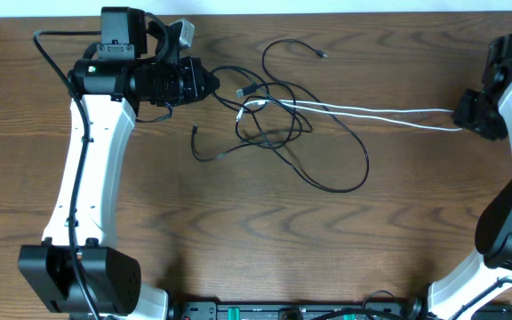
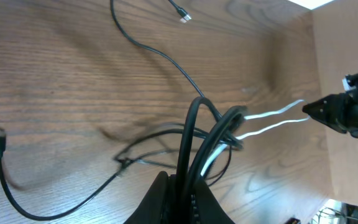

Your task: Untangle cables

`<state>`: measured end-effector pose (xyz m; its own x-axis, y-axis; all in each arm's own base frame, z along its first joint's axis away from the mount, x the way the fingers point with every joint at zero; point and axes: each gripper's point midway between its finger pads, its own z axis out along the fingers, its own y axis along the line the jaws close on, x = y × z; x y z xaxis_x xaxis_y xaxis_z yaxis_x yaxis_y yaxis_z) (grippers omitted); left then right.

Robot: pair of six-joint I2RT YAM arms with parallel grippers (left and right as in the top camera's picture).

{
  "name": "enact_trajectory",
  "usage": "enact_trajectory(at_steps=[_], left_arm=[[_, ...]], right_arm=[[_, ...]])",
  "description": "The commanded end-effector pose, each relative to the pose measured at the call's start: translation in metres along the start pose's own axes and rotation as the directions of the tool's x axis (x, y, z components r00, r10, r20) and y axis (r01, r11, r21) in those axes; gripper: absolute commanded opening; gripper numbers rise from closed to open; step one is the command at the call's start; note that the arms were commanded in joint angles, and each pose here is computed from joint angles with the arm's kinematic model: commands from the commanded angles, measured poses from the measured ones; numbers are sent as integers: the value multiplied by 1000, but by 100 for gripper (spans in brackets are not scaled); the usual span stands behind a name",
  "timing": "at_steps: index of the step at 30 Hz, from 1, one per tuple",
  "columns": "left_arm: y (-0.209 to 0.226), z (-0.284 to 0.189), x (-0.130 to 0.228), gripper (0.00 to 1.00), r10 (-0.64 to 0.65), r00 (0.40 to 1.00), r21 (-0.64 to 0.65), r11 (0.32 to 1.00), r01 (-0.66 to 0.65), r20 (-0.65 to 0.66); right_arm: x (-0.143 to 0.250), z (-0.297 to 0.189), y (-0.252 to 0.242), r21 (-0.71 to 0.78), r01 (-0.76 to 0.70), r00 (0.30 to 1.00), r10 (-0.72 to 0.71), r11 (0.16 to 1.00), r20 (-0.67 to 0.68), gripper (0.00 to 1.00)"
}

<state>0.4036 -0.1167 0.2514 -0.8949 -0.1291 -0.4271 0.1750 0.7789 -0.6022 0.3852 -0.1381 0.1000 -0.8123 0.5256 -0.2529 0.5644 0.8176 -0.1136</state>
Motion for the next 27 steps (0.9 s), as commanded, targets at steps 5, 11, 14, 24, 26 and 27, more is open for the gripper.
enact_trajectory(at_steps=[5,11,14,24,26,27], left_arm=[[10,-12,-7,7,19,999,-82,996,-15,44],[32,-15,-10,7,17,998,-204,979,-4,61],[37,-16,-10,7,16,998,-235,972,0,64],[40,-17,-10,8,14,998,-250,968,2,65],[40,-17,-10,8,14,998,-250,968,2,65],[40,-17,-10,8,14,998,-250,968,2,65]], right_arm=[[-5,2,4,-70,23,1000,-24,997,-3,15],[-6,2,9,-94,32,999,-32,995,1,1],[-6,1,13,-116,57,998,-57,992,4,1],[21,-43,117,-635,436,887,-424,638,184,26],[30,-50,129,-665,450,874,-448,596,190,40],[35,-51,133,-668,454,869,-459,590,185,43]])
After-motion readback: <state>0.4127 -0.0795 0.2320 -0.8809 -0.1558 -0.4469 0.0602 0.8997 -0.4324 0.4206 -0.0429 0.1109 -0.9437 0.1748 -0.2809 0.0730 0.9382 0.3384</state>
